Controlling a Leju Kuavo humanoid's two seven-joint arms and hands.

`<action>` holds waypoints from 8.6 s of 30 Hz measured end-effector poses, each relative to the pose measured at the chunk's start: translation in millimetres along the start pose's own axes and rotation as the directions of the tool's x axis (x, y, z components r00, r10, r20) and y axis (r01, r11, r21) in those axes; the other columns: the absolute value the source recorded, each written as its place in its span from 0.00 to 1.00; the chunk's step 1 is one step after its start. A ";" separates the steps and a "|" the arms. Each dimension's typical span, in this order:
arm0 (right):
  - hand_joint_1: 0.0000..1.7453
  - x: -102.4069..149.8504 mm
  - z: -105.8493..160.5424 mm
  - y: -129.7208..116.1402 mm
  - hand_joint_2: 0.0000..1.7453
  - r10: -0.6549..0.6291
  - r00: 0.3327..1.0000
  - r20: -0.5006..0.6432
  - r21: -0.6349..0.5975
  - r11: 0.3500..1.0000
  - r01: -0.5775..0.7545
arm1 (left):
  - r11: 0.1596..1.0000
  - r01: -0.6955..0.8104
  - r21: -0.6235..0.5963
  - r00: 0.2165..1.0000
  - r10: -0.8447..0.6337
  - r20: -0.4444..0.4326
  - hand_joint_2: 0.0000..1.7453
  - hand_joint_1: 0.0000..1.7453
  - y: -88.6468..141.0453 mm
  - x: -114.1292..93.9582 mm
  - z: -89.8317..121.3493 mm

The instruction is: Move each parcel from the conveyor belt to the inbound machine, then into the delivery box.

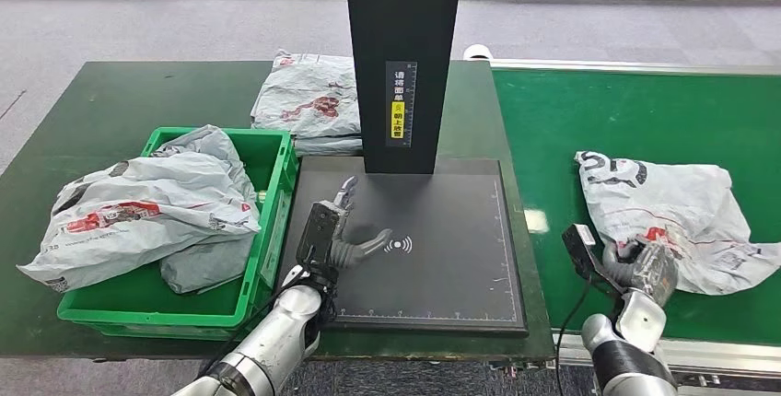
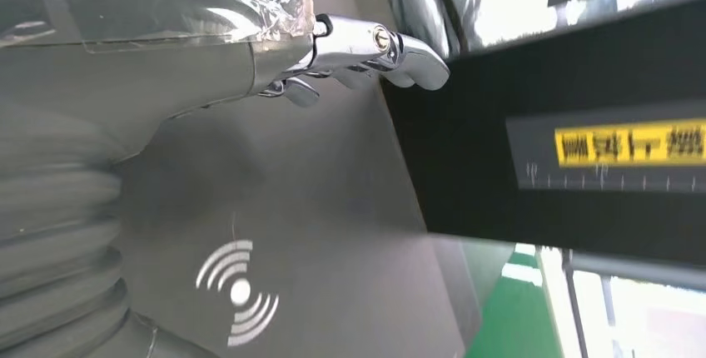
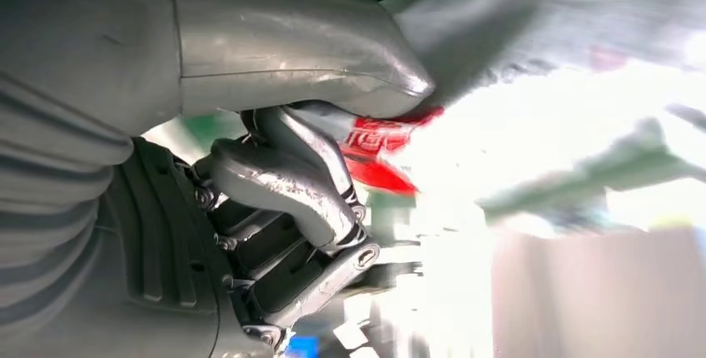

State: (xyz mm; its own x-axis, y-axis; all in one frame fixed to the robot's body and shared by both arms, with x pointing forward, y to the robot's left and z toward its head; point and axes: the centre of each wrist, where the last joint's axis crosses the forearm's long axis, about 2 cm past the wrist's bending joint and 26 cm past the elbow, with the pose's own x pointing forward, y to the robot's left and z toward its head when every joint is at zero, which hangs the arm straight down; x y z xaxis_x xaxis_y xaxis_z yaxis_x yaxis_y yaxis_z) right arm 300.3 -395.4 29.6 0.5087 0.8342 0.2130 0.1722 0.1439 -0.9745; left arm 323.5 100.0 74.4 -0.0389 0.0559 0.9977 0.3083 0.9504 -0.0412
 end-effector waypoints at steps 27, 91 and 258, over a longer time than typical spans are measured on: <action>0.00 202.0 183.8 -47.9 1.00 -0.527 0.431 0.732 0.406 0.846 0.346 | 0.963 0.173 0.206 0.938 -0.225 0.263 1.00 0.00 44.3 41.8 -18.5; 1.00 -20.1 -8.5 12.2 1.00 0.273 0.961 -0.046 0.537 0.818 -0.207 | 0.984 0.111 0.141 0.972 -0.137 0.192 1.00 0.00 27.5 26.6 -14.6; 0.00 176.8 161.6 -30.5 0.00 -0.682 0.156 0.715 0.662 0.731 0.163 | 0.998 -0.059 0.030 0.904 0.041 0.425 1.00 0.00 33.2 61.0 -29.8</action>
State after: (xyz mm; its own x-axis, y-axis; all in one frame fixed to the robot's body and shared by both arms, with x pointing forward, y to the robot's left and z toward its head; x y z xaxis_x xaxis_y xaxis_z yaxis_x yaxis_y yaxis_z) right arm 248.6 -166.3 85.7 -0.6409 0.4126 0.6473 -0.3497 0.5937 -0.7247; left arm 359.8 125.8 135.5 -0.4268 0.2193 0.8773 0.2813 0.9542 -0.1017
